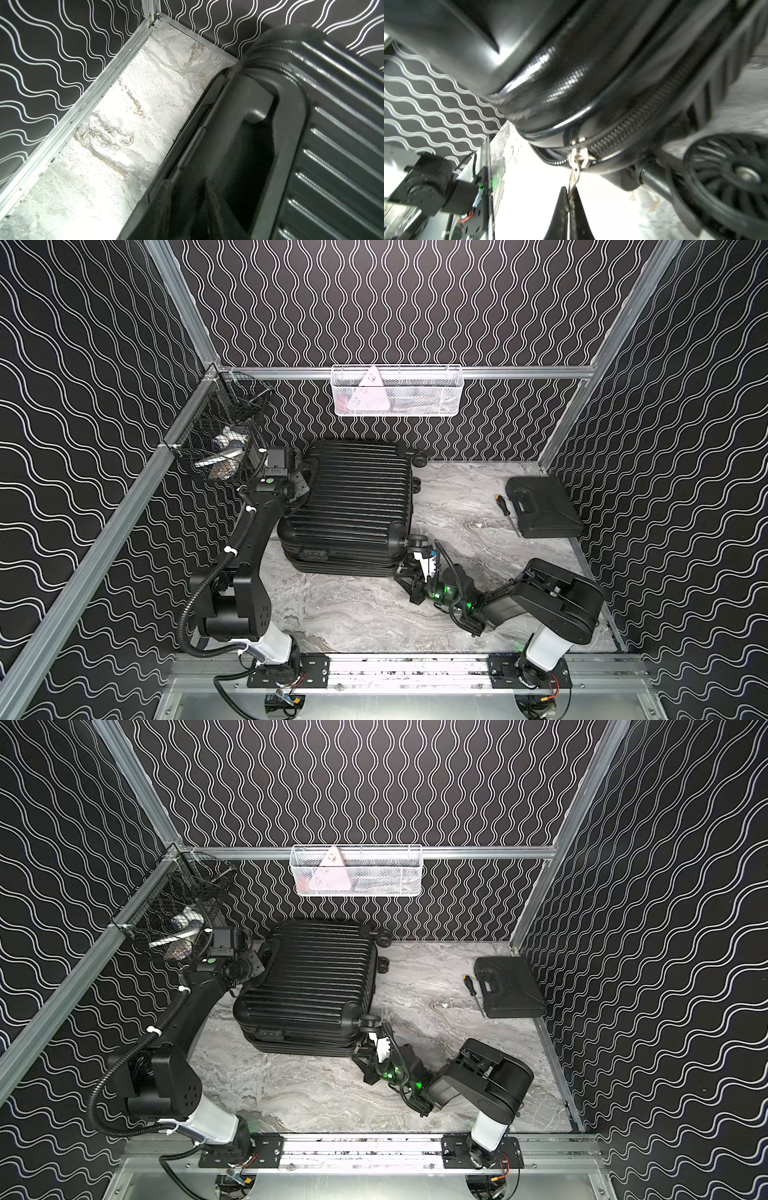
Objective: Close the suitcase zippers
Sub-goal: Zip the zipper on the suitcase.
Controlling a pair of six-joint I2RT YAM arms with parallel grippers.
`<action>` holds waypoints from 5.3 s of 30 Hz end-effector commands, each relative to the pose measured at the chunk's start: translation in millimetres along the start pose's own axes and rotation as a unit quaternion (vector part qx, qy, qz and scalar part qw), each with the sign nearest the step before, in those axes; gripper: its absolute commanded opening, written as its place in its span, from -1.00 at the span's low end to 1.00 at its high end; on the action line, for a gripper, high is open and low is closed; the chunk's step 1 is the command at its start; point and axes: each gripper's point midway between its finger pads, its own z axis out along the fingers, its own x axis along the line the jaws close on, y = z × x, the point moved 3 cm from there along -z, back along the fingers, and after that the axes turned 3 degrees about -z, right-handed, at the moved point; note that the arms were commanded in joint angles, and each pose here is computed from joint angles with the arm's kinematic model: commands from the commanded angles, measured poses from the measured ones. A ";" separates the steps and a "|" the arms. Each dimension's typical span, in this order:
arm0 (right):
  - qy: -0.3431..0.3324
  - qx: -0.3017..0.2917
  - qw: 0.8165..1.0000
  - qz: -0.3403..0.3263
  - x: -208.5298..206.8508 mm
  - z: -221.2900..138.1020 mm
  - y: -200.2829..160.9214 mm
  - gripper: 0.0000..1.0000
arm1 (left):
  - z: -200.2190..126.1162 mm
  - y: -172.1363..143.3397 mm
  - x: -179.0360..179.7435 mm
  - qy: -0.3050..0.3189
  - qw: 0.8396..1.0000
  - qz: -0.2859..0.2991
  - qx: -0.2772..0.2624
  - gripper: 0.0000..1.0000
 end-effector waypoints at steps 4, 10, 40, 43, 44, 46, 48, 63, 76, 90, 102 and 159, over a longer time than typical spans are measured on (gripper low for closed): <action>0.036 -0.028 0.998 -0.038 25.7 4.2 14.8 -1.00 | -4.9 -10.9 3.2 -0.002 0.999 -0.034 0.020 -0.36; -0.011 -0.031 0.998 -0.045 9.7 -2.2 11.4 -1.00 | -11.1 -9.5 18.2 0.039 0.999 0.001 0.008 -0.20; -0.061 -0.005 0.997 -0.047 -22.0 -18.0 17.6 -1.00 | 35.3 -71.9 -16.3 -0.079 0.968 0.118 0.209 -0.24; -0.079 -0.003 0.996 -0.033 -36.5 -26.7 23.0 -1.00 | 27.8 -76.1 -9.6 -0.069 0.966 0.131 0.213 -0.16; -0.082 -0.002 0.996 -0.030 -39.7 -28.9 25.1 -1.00 | 26.0 -75.8 -4.4 -0.054 0.965 0.141 0.214 -0.15; -0.088 0.002 0.996 -0.027 -45.9 -34.1 27.8 -1.00 | 25.1 -75.5 2.7 -0.034 0.959 0.174 0.222 -0.12; -0.093 0.005 0.995 -0.027 -49.0 -37.3 29.6 -1.00 | 28.0 -80.1 1.8 -0.038 0.947 0.199 0.249 -0.12; -0.059 0.002 0.998 -0.002 -38.4 -38.9 32.6 -1.00 | 17.7 -67.9 -25.5 -0.106 0.973 0.055 0.199 -0.55; 0.000 0.025 0.999 -0.030 6.6 -29.5 20.6 -1.00 | -0.9 -47.4 -19.3 -0.080 0.987 -0.075 0.116 -0.68; -0.002 0.085 0.991 -0.107 26.1 -13.1 8.0 -1.00 | -12.9 -49.2 -15.0 -0.055 0.989 -0.112 0.079 -0.68; -0.120 0.073 0.982 -0.126 -14.1 -5.7 16.7 -1.00 | -24.2 -68.8 -9.1 -0.054 0.987 -0.121 0.086 -0.66; -0.123 0.012 0.984 -0.126 -50.0 6.6 58.0 -1.00 | -30.0 -83.6 -2.8 -0.068 0.978 -0.176 0.094 -0.64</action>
